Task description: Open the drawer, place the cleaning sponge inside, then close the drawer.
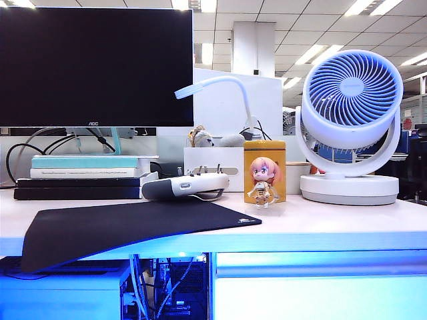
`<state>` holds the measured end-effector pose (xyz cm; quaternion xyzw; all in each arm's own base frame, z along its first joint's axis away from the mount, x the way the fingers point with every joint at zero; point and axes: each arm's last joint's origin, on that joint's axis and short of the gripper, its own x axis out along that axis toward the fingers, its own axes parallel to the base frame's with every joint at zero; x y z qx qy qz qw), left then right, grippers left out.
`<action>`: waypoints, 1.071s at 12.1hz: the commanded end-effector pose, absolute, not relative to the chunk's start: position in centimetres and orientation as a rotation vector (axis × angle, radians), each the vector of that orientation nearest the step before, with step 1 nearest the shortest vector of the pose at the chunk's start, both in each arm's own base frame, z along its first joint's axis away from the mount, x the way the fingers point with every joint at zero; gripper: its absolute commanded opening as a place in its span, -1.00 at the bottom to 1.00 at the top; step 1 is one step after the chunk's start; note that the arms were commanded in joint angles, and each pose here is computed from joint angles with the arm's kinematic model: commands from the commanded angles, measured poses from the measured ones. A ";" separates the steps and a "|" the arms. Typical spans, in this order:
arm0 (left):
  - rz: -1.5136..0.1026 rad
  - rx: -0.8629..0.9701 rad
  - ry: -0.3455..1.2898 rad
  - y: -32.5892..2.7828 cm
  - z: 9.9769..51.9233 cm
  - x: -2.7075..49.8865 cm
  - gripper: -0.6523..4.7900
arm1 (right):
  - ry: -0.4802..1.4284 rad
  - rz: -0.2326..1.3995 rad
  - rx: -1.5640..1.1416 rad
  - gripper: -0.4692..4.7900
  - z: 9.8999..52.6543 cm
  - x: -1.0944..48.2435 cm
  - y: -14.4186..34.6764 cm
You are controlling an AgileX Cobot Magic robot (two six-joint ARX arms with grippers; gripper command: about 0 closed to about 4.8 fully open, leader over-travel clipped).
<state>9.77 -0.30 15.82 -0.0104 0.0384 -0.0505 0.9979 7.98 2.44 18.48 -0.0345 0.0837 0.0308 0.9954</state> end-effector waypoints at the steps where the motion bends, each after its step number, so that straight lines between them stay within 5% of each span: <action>1: -0.087 0.044 0.164 0.5 14.9 9.6 -0.78 | 0.146 0.060 -0.060 -0.67 18.8 7.9 2.4; 13: -0.200 0.035 0.164 -0.8 14.9 9.6 -0.78 | 0.163 -0.056 -0.016 -0.67 14.8 9.6 0.3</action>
